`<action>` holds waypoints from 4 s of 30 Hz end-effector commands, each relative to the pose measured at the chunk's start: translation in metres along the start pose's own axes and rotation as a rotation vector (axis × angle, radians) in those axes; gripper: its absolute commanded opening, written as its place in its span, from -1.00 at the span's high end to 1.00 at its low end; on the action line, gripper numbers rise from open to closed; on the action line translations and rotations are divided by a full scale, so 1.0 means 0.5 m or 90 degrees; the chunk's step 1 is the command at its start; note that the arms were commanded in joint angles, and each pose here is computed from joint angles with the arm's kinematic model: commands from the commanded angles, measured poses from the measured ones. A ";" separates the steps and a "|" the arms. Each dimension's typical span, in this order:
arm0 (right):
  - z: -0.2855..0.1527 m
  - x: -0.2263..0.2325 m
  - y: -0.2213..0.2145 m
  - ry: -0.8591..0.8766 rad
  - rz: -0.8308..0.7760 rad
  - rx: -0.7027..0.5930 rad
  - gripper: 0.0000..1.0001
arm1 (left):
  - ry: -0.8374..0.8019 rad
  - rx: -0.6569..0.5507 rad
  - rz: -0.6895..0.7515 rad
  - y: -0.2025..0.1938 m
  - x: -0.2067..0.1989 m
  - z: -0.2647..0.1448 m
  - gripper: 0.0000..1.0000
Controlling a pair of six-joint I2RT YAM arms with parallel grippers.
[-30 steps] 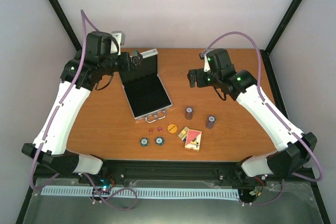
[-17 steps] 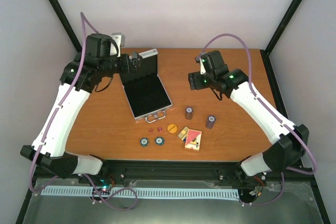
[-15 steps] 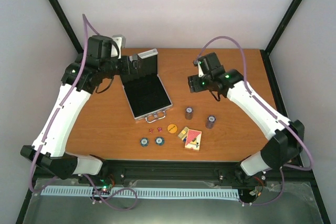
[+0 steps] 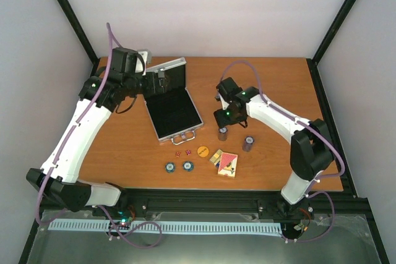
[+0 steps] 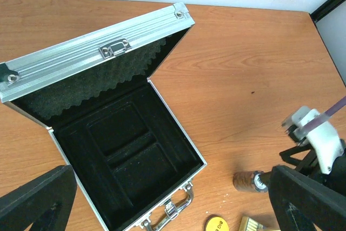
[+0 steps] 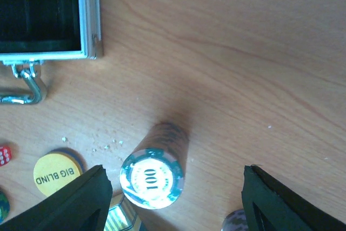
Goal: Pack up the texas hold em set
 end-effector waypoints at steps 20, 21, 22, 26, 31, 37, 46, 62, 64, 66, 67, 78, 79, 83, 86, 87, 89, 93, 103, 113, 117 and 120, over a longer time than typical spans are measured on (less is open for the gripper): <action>0.124 0.033 -0.050 -0.004 -0.031 0.131 -0.25 | -0.018 0.004 0.012 0.011 -0.013 0.017 -0.99; 0.126 0.033 -0.048 -0.005 -0.031 0.132 -0.23 | -0.017 0.005 0.013 0.010 -0.012 0.017 -1.00; 0.129 0.034 -0.046 -0.006 -0.032 0.134 -0.21 | -0.017 0.005 0.014 0.009 -0.012 0.016 -1.00; 0.134 0.035 -0.041 -0.006 -0.031 0.137 -0.11 | -0.013 0.007 0.016 0.007 -0.010 0.012 -0.99; 0.131 0.037 -0.037 -0.007 -0.032 0.140 0.10 | -0.009 0.003 0.018 0.006 -0.009 0.009 -1.00; 0.119 0.034 -0.038 -0.010 -0.032 0.136 0.43 | -0.008 0.007 0.015 0.004 -0.008 0.016 -1.00; 0.076 0.042 -0.008 0.001 -0.028 0.094 0.94 | -0.006 0.005 0.010 0.000 -0.005 0.015 -1.00; -0.051 0.108 0.169 0.141 0.024 -0.232 0.94 | -0.018 0.015 -0.011 -0.016 -0.005 0.025 -1.00; -0.044 0.117 0.187 0.159 0.027 -0.260 0.94 | -0.023 0.022 -0.017 -0.019 -0.007 0.030 -0.99; -0.037 0.128 0.208 0.169 0.022 -0.295 0.94 | -0.026 0.027 -0.023 -0.023 -0.007 0.035 -0.99; -0.031 0.131 0.215 0.171 0.020 -0.308 0.95 | -0.025 0.029 -0.025 -0.025 -0.006 0.038 -0.99; 0.027 0.176 0.262 0.181 -0.018 -0.402 0.94 | 0.021 0.040 -0.070 -0.091 0.031 0.059 -1.00; 0.033 0.179 0.265 0.180 -0.020 -0.409 0.94 | 0.021 0.039 -0.075 -0.097 0.033 0.059 -0.99; 0.060 0.183 0.281 0.171 -0.027 -0.426 0.94 | 0.022 0.048 -0.096 -0.124 0.041 0.067 -1.00; 0.087 0.186 0.291 0.164 -0.031 -0.429 0.94 | 0.023 0.062 -0.113 -0.151 0.049 0.080 -0.99; 0.096 0.188 0.296 0.164 -0.033 -0.429 0.94 | 0.024 0.065 -0.116 -0.158 0.051 0.084 -0.99; 0.115 0.193 0.302 0.164 -0.039 -0.426 0.94 | 0.028 0.070 -0.122 -0.170 0.055 0.091 -0.99; 0.135 0.199 0.318 0.165 -0.042 -0.436 0.94 | 0.031 0.079 -0.121 -0.181 0.059 0.099 -0.99; 0.180 0.203 0.348 0.149 -0.033 -0.445 0.94 | 0.036 0.107 -0.117 -0.215 0.069 0.116 -1.00; 0.237 0.207 0.345 0.101 -0.030 -0.444 0.94 | 0.029 0.123 -0.119 -0.226 0.068 0.129 -0.99; 0.257 0.206 0.331 0.075 -0.030 -0.429 0.70 | 0.024 0.128 -0.121 -0.229 0.067 0.133 -1.00; 0.269 0.203 0.318 0.056 -0.036 -0.409 0.26 | 0.021 0.128 -0.125 -0.228 0.065 0.137 -1.00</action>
Point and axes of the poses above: each gripper's point midway between its finger pads, its own z axis out along the fingers, its own x axis along the line the jaws close on, y = z × x, the point moved 5 cm from there along -z, back along the fingers, and after that the axes turned 2 degrees about z, right-handed, at the moved point
